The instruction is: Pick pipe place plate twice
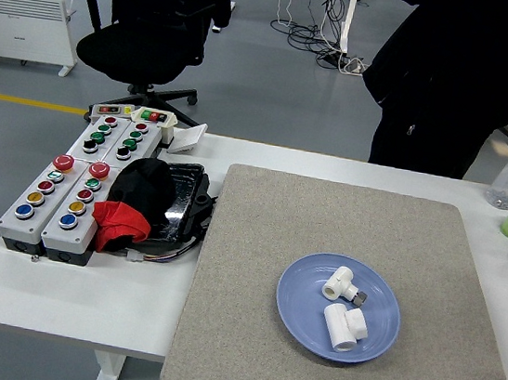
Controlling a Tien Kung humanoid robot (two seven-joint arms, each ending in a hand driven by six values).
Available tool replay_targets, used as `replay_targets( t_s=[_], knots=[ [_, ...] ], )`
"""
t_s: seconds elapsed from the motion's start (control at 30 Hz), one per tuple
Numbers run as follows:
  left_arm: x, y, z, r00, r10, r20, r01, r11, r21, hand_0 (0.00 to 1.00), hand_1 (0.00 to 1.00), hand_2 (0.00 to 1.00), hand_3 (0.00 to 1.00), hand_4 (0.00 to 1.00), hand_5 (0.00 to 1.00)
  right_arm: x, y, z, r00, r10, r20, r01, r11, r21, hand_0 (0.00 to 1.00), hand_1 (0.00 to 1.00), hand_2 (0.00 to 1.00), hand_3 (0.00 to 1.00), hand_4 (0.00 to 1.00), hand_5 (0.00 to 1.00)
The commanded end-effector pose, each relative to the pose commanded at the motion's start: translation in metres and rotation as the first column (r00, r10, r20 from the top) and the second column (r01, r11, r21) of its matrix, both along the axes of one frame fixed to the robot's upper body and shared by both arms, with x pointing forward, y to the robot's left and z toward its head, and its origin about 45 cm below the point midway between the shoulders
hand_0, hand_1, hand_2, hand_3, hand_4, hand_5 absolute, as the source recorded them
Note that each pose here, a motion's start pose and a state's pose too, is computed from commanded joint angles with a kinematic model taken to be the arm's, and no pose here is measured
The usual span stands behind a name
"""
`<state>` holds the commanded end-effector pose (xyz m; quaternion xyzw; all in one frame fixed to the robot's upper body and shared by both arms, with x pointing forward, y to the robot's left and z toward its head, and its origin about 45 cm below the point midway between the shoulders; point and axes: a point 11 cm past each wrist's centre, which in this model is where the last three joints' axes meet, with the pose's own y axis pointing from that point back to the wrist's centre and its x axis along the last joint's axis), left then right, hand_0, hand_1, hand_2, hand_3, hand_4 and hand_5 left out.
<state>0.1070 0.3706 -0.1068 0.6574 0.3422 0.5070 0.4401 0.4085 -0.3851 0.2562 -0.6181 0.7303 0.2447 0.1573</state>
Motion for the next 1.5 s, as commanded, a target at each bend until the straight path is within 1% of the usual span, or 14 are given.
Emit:
replay_targets(
  t_s=[0.73, 1.5],
  knots=[
    [0.0051, -0.0007, 0.0009, 1.000, 0.001, 0.012, -0.001, 1.000, -0.003, 0.673, 0.656, 0.676, 0.617, 0.489, 0.998, 0.0011, -0.0007, 0.0025, 1.000, 0.002, 0.006, -0.002, 1.000, 0.008, 0.872, 0.824, 0.865, 0.837, 0.590, 0.659],
    [0.0072, -0.0010, 0.0013, 1.000, -0.004, 0.015, 0.004, 1.000, -0.005, 0.672, 0.657, 0.676, 0.617, 0.488, 0.998, 0.0013, 0.0066, 0.0024, 0.999, 0.052, -0.007, -0.052, 0.999, -0.012, 0.873, 0.826, 0.871, 0.830, 0.594, 0.643]
  ],
)
